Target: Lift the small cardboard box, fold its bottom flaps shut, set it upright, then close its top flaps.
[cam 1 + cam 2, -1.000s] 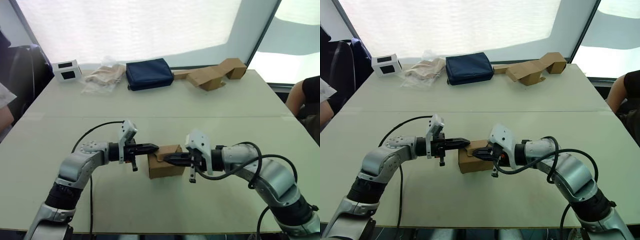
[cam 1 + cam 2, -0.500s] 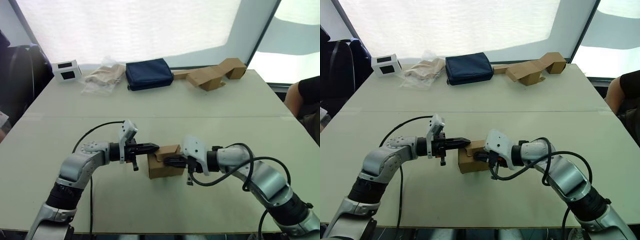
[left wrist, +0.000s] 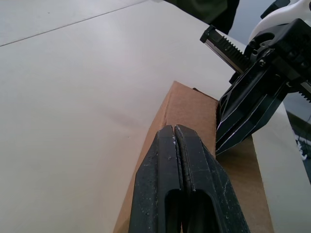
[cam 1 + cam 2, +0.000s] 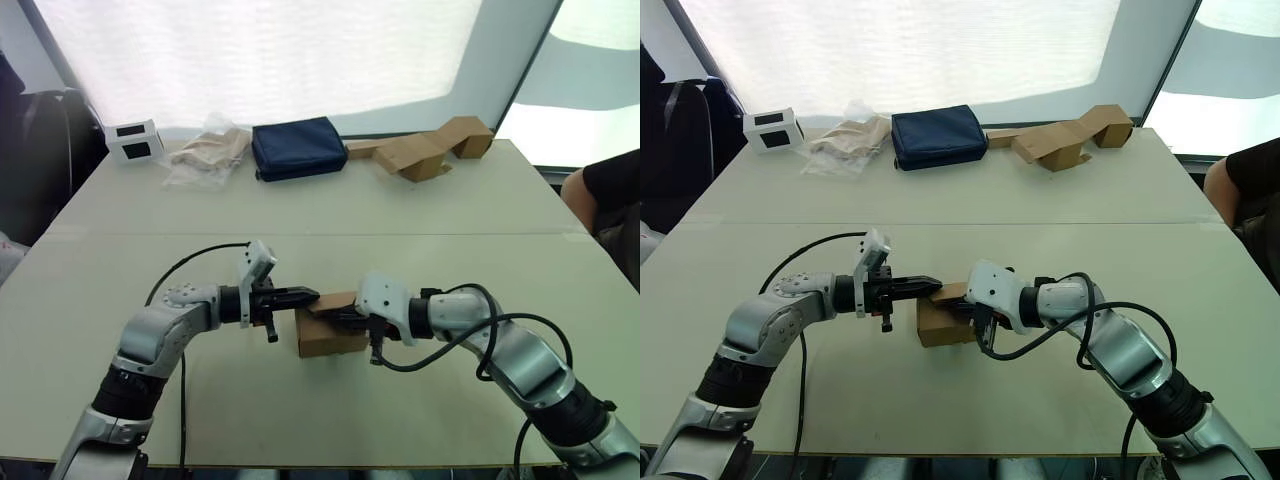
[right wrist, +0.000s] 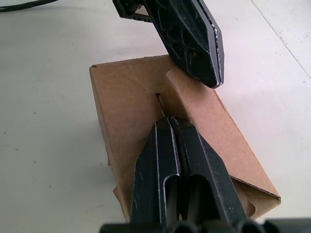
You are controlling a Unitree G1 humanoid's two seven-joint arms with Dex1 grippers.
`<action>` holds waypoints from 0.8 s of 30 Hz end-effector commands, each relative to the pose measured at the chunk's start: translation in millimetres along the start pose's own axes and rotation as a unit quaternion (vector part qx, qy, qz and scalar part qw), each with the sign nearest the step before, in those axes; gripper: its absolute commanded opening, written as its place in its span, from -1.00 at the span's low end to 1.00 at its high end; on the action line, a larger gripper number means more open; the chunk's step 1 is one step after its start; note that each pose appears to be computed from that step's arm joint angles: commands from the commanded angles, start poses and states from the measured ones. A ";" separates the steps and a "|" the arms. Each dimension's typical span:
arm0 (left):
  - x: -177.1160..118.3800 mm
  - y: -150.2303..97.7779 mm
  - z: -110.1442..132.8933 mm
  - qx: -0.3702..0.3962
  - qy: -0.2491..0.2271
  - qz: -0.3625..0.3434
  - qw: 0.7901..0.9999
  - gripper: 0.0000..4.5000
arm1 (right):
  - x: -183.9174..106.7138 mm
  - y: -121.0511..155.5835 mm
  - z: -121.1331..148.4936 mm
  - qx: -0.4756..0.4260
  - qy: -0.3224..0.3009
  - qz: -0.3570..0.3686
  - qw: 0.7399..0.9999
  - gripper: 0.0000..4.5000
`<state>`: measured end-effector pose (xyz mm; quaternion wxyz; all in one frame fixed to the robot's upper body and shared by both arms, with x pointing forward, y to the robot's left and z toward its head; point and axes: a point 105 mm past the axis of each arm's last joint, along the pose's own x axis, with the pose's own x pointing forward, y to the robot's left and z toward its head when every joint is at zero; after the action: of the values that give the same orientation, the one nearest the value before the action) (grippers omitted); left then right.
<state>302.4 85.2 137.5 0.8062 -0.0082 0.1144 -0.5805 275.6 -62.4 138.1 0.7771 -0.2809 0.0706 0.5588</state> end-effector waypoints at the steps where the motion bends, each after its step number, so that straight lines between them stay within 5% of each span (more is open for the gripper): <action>1: 0.5 -2.8 -4.3 0.026 0.019 -0.002 0.999 -1.00 | -2.8 -2.9 6.9 -0.001 -0.012 -0.003 1.000 -1.00; 7: 0.4 -2.3 -8.6 0.049 0.036 -0.003 0.998 -1.00 | -13.0 -0.5 16.5 0.044 -0.043 0.014 0.998 -1.00; 16: -13.8 -0.4 25.6 0.014 -0.037 0.008 0.999 -1.00 | -28.2 -26.3 24.1 0.095 -0.082 -0.044 0.991 -1.00; 24: -9.9 -10.1 28.5 0.018 -0.034 0.004 0.999 -1.00 | -18.1 -26.8 11.9 0.079 -0.056 -0.048 0.994 -1.00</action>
<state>300.1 93.0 164.5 0.8166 -0.0246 0.0881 -0.5699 291.5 -81.1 157.4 0.8285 -0.1775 0.0801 0.5250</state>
